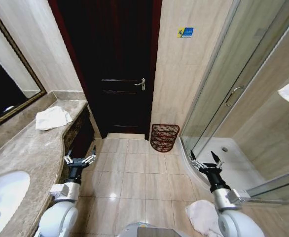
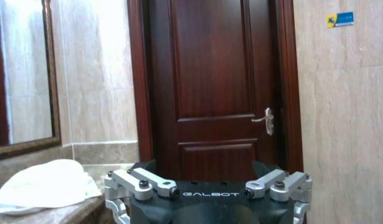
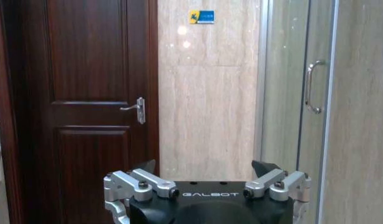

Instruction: Discard the used towel into the hamper.

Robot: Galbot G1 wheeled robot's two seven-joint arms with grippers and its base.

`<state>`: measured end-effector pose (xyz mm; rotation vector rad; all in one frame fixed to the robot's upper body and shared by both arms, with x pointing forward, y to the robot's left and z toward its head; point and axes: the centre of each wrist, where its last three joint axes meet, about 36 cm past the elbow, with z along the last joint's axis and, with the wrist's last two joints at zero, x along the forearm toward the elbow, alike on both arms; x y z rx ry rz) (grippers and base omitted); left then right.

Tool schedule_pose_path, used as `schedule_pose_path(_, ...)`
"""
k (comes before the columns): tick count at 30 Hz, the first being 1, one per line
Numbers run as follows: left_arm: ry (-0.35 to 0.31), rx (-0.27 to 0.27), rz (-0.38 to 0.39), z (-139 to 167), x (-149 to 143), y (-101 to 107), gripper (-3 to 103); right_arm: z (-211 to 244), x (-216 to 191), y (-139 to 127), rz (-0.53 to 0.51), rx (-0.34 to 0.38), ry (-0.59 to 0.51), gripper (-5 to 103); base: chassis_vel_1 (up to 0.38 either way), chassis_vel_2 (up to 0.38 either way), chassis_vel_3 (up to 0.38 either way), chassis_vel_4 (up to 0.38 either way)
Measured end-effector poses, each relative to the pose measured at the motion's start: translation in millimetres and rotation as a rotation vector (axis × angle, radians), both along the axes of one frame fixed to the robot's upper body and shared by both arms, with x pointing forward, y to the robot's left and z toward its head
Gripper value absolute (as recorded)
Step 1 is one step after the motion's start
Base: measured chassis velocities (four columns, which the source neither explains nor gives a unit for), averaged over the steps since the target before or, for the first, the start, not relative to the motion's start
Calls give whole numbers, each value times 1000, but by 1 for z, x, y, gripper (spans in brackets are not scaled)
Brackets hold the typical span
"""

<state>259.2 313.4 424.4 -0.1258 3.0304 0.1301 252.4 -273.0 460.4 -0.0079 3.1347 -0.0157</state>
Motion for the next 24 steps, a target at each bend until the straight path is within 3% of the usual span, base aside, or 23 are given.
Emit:
schedule_pose_path(5, -13, -53, -27, -6, 14, -8, 100, -1, -4, 3, 37, 8, 14, 100, 0, 0, 0, 0)
schedule_pose_path(13, -22, -83, -27, 2, 19, -4, 100, 7, -6, 2, 72, 14, -2, 100, 0, 0, 0, 0)
schedule_pose_path(24, -43, -83, -17, 4, 15, 0, 100, 1, 20, 16, 104, 28, -34, 100, 0, 0, 0, 0)
